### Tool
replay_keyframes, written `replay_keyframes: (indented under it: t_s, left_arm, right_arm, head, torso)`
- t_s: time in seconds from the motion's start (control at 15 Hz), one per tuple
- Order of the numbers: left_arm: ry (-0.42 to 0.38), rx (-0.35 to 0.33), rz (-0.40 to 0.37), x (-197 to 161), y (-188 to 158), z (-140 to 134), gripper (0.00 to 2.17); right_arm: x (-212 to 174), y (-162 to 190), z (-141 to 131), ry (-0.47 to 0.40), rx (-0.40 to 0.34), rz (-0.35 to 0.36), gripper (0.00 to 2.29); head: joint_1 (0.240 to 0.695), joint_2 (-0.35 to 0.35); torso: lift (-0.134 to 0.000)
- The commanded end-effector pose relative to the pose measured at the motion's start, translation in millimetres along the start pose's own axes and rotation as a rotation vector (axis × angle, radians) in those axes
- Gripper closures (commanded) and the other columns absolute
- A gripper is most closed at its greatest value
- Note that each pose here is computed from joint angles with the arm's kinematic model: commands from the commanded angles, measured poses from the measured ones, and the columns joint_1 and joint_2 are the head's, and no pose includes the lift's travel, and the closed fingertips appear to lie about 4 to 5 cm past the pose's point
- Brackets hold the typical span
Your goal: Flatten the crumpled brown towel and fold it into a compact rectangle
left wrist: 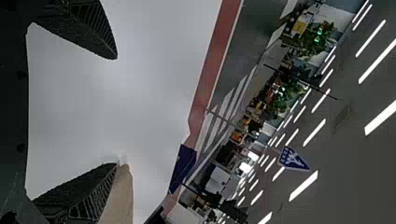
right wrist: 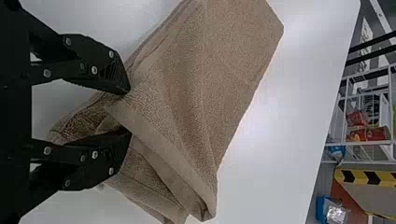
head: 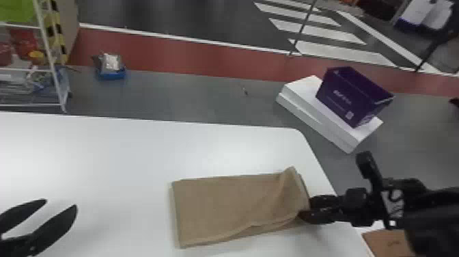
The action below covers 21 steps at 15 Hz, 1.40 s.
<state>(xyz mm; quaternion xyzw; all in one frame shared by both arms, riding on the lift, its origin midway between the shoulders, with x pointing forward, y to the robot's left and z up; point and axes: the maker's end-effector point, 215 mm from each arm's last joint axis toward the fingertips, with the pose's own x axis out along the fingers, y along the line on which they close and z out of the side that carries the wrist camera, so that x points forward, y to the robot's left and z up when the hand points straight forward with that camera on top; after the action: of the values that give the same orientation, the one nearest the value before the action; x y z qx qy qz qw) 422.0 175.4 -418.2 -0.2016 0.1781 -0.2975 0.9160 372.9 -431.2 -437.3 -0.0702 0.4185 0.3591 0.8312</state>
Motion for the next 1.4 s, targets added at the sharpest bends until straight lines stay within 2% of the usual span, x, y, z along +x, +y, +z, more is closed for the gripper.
replay_keyframes:
  t_s: [0.0,0.07,0.13,0.47,0.6,0.8,1.07,1.13,1.2,1.27,1.33]
  left_arm:
    - [-0.001,-0.002,0.000,0.4,-0.4,-0.4,0.06]
    - [-0.002,-0.001,0.000,0.8,-0.4,0.5,0.06]
    - [-0.002,-0.001,0.000,0.8,-0.4,0.5,0.06]
    - [0.000,-0.001,-0.003,2.0,-1.8,0.6,0.06]
    - [-0.001,-0.001,-0.003,1.5,-1.4,0.8,0.06]
    - [0.000,0.000,-0.001,1.5,-0.9,0.6,0.06]
    - [0.005,-0.004,-0.003,2.7,-1.0,-2.6,0.06]
    - [0.007,-0.006,-0.009,2.6,-1.8,-3.9,0.06]
    - [0.008,-0.009,-0.013,2.2,-1.9,-5.0,0.06]
    - [0.008,-0.009,-0.013,1.7,-1.6,-4.8,0.06]
    - [0.010,-0.010,-0.012,0.8,-0.7,-5.3,0.06]
  right_arm:
    - [4.8,2.6,-1.9,0.022,-0.020,0.007,1.03]
    - [3.2,1.2,-0.2,0.019,-0.023,0.004,1.09]
    - [-0.7,-0.7,2.8,0.005,-0.020,-0.001,1.27]
    - [-32.9,-14.6,24.1,-0.081,-0.007,-0.043,1.30]
    - [-39.2,-15.5,25.3,-0.075,-0.020,-0.054,1.30]
    - [-51.5,-27.5,17.6,0.001,-0.080,-0.100,1.29]
    - [-63.7,-44.0,19.3,0.046,-0.115,-0.149,1.29]
    - [-62.9,-47.7,14.1,0.075,-0.120,-0.164,1.20]
    - [-58.3,-48.2,7.9,0.106,-0.125,-0.169,0.57]
    - [-60.0,-50.7,7.7,0.110,-0.137,-0.176,0.08]
    - [-67.1,-55.7,17.7,0.081,-0.168,-0.187,0.05]
  head:
    - [0.695,-0.350]
    - [0.695,-0.350]
    - [0.695,-0.350]
    - [0.695,-0.350]
    - [0.695,-0.350]
    - [0.695,-0.350]
    - [0.695,-0.350]
    - [0.695,-0.350]
    - [0.695,-0.350]
    - [0.695,-0.350]
    - [0.695,-0.350]
  torso:
    - [-0.124]
    - [-0.124]
    - [-0.124]
    - [-0.124]
    - [-0.124]
    - [-0.124]
    - [-0.124]
    - [-0.124]
    - [-0.124]
    - [-0.124]
    - [-0.124]
